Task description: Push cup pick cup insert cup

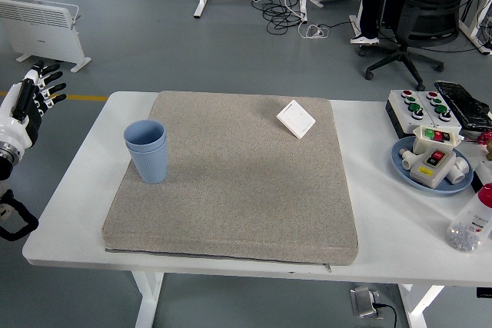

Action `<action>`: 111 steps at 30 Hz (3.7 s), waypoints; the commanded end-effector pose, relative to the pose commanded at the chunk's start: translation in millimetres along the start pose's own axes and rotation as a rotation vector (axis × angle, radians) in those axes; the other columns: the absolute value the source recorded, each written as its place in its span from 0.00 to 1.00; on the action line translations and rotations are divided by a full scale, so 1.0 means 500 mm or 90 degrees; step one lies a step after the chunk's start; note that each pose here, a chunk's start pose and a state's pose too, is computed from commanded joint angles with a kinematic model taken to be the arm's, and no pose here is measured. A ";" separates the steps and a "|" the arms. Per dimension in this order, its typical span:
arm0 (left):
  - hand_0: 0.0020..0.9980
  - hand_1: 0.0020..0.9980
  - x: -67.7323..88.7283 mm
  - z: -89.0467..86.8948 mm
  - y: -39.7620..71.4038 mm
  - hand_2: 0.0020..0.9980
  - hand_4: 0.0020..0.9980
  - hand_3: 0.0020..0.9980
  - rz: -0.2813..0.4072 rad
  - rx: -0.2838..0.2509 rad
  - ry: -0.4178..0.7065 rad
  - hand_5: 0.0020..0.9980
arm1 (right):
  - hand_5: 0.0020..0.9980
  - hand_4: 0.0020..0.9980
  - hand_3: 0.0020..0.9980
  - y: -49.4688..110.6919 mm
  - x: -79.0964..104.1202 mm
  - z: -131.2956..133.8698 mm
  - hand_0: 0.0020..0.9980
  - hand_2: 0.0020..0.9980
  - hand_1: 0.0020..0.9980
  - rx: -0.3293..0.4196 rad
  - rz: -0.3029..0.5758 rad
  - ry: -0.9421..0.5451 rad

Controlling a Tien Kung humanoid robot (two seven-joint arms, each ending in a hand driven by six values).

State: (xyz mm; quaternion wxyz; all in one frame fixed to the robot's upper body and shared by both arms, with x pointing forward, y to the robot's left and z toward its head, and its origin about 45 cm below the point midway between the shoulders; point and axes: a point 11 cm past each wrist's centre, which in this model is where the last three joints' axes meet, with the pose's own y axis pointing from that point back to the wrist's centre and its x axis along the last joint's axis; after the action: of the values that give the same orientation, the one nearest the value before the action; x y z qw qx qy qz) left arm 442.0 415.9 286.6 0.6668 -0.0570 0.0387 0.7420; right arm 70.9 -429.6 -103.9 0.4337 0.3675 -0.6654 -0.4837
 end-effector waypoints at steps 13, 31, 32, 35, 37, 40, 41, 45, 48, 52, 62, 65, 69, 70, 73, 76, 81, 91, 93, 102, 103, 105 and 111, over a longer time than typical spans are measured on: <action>0.82 0.83 0.012 -0.104 0.065 0.88 0.57 0.81 0.058 -0.001 0.271 1.00 | 0.52 0.14 0.58 0.000 -0.002 -0.003 0.78 0.71 0.69 0.004 -0.001 -0.012; 0.82 0.83 0.013 -0.186 0.118 0.88 0.56 0.81 0.092 0.037 0.286 1.00 | 0.51 0.14 0.58 0.001 0.001 -0.012 0.78 0.71 0.69 0.011 0.001 -0.004; 0.82 0.83 0.014 -0.188 0.119 0.88 0.56 0.81 0.092 0.039 0.283 1.00 | 0.51 0.14 0.58 0.001 0.001 -0.013 0.78 0.71 0.69 0.011 0.001 -0.001; 0.82 0.83 0.013 -0.193 0.121 0.88 0.57 0.81 0.091 0.045 0.279 1.00 | 0.51 0.14 0.58 0.001 0.001 -0.013 0.78 0.71 0.69 0.011 0.001 -0.001; 0.82 0.83 0.016 -0.193 0.123 0.88 0.57 0.81 0.097 0.042 0.279 1.00 | 0.51 0.14 0.58 0.001 0.000 -0.013 0.78 0.71 0.69 0.010 0.002 0.003; 0.82 0.83 0.023 -0.193 0.127 0.88 0.57 0.81 0.104 0.038 0.280 1.00 | 0.51 0.14 0.58 0.001 0.000 -0.013 0.78 0.71 0.69 0.009 0.003 0.012; 0.82 0.83 0.026 -0.192 0.129 0.88 0.57 0.81 0.106 0.037 0.280 1.00 | 0.51 0.14 0.58 0.001 0.000 -0.013 0.78 0.71 0.69 0.008 0.003 0.014; 0.82 0.83 0.037 -0.197 0.138 0.88 0.57 0.81 0.120 0.034 0.280 1.00 | 0.51 0.14 0.58 0.001 0.002 -0.011 0.78 0.71 0.69 0.007 0.005 0.015; 0.82 0.83 0.045 -0.202 0.147 0.88 0.57 0.81 0.130 0.035 0.279 1.00 | 0.51 0.14 0.58 0.001 0.005 -0.010 0.78 0.71 0.69 0.006 0.006 0.014; 0.82 0.83 0.051 -0.204 0.151 0.88 0.57 0.81 0.136 0.033 0.279 1.00 | 0.51 0.14 0.58 0.001 0.007 -0.007 0.78 0.71 0.69 0.004 0.008 0.014; 0.82 0.84 0.054 -0.204 0.151 0.88 0.57 0.81 0.143 0.031 0.281 1.00 | 0.51 0.14 0.58 0.001 0.007 -0.005 0.78 0.71 0.69 0.002 0.008 0.015; 0.82 0.84 0.056 -0.202 0.151 0.88 0.57 0.81 0.145 0.029 0.283 1.00 | 0.51 0.14 0.58 0.001 0.007 -0.004 0.78 0.71 0.69 0.001 0.008 0.015; 0.82 0.84 0.058 -0.195 0.147 0.88 0.57 0.81 0.148 0.021 0.287 1.00 | 0.51 0.14 0.58 0.001 0.007 -0.008 0.78 0.71 0.69 0.003 0.008 0.015; 0.82 0.84 0.064 -0.199 0.151 0.88 0.57 0.82 0.154 0.023 0.287 1.00 | 0.51 0.14 0.58 0.001 0.010 -0.002 0.78 0.71 0.69 -0.003 0.012 0.021; 0.82 0.84 0.072 -0.203 0.158 0.88 0.57 0.82 0.162 0.024 0.286 1.00 | 0.51 0.14 0.58 0.000 0.016 0.011 0.78 0.71 0.69 -0.010 0.018 0.042; 0.82 0.84 0.071 -0.215 0.164 0.89 0.57 0.82 0.162 0.036 0.283 1.00 | 0.50 0.14 0.58 -0.003 0.019 0.040 0.78 0.71 0.69 -0.025 0.018 0.025; 0.82 0.84 0.071 -0.221 0.167 0.89 0.57 0.82 0.163 0.040 0.282 1.00 | 0.50 0.14 0.58 -0.004 0.019 0.053 0.78 0.71 0.69 -0.033 0.017 0.023; 0.82 0.84 0.075 -0.226 0.171 0.89 0.57 0.82 0.168 0.043 0.278 1.00 | 0.50 0.14 0.58 -0.004 0.017 0.054 0.78 0.71 0.69 -0.032 0.014 0.014; 0.82 0.84 0.074 -0.226 0.170 0.89 0.57 0.82 0.168 0.042 0.279 1.00 | 0.50 0.14 0.58 -0.004 0.017 0.051 0.78 0.71 0.69 -0.030 0.013 0.012; 0.82 0.84 0.070 -0.220 0.165 0.89 0.57 0.81 0.166 0.037 0.280 1.00 | 0.50 0.14 0.58 -0.003 0.013 0.040 0.78 0.71 0.69 -0.022 0.011 0.010; 0.82 0.84 0.069 -0.218 0.163 0.89 0.57 0.81 0.165 0.035 0.281 1.00 | 0.50 0.14 0.58 -0.003 0.013 0.038 0.78 0.71 0.69 -0.021 0.010 0.010; 0.82 0.84 0.068 -0.215 0.160 0.89 0.57 0.81 0.164 0.033 0.282 1.00 | 0.50 0.14 0.58 -0.003 0.012 0.034 0.78 0.71 0.69 -0.019 0.010 0.010; 0.81 0.84 0.066 -0.210 0.154 0.89 0.57 0.81 0.163 0.028 0.284 1.00 | 0.50 0.14 0.58 -0.002 0.009 0.027 0.78 0.71 0.69 -0.015 0.007 0.008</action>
State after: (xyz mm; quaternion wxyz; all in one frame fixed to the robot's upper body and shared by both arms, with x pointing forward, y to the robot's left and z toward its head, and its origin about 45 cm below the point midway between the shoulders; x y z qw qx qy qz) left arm 365.5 426.1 176.8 0.5433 -0.1998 0.2078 0.7885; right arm 56.9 -429.7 -106.1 0.4448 0.3619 -0.6591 -0.4866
